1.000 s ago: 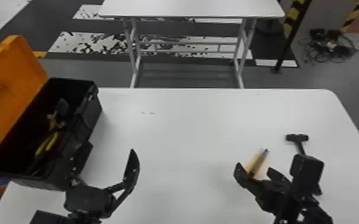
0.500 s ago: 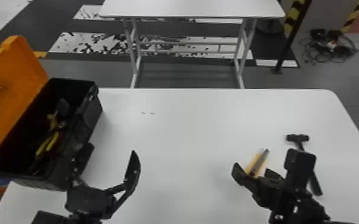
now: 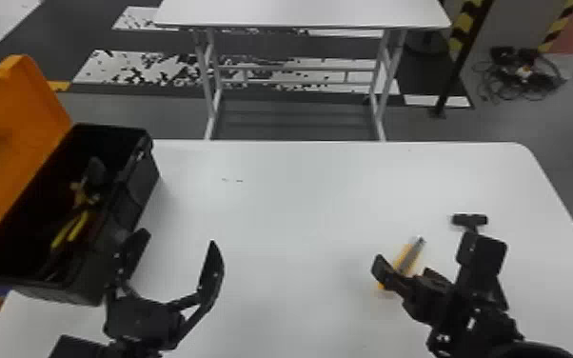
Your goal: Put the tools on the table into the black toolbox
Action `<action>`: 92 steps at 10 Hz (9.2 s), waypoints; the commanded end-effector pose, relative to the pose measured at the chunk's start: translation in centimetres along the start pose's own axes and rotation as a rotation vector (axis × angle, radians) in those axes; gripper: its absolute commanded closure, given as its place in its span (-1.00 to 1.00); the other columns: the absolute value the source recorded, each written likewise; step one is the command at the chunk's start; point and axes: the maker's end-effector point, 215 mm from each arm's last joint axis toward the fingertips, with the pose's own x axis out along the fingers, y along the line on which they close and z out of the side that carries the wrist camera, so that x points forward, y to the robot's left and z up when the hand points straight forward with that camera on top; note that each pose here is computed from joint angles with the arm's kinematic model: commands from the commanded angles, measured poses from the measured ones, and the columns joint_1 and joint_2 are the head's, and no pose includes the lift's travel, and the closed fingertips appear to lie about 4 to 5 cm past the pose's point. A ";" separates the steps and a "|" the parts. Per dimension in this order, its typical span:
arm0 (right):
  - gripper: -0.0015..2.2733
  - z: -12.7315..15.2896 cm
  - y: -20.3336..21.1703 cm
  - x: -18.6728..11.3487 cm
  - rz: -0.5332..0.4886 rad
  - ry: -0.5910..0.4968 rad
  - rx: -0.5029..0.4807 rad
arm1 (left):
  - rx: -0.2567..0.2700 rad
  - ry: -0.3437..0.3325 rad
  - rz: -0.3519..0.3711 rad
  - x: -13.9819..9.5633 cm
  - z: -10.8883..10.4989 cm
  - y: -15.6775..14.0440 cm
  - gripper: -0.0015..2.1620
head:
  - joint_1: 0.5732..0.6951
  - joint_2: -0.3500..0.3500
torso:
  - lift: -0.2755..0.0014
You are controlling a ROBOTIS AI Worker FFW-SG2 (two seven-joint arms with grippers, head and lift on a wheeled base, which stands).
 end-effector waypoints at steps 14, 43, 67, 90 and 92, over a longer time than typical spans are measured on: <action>-0.70 -2.0 -1.1 1.4 -0.010 0.114 0.058 | 0.003 0.012 -0.024 0.1 -0.4 -0.5 -0.97 | 1.00 -0.06 | 0.45; 0.95 7.0 5.3 -7.7 0.412 -0.369 -0.181 | -0.448 0.293 -0.339 4.2 0.4 -8.2 -0.92 | 1.00 -0.25 | 0.45; 0.95 0.1 21.1 -11.5 0.757 -0.290 -0.369 | -0.605 0.557 -0.564 6.5 -0.1 -13.9 -0.15 | 1.00 0.16 | 0.45; -0.93 4.6 -1.0 -12.7 0.435 -0.402 -0.122 | -0.184 0.391 -0.025 7.2 7.1 17.1 0.97 | 1.00 0.41 | 0.45; -0.93 4.8 -2.6 -13.3 0.421 -0.416 -0.108 | -0.080 0.398 0.067 6.8 6.0 20.5 0.97 | 1.00 0.49 | 0.45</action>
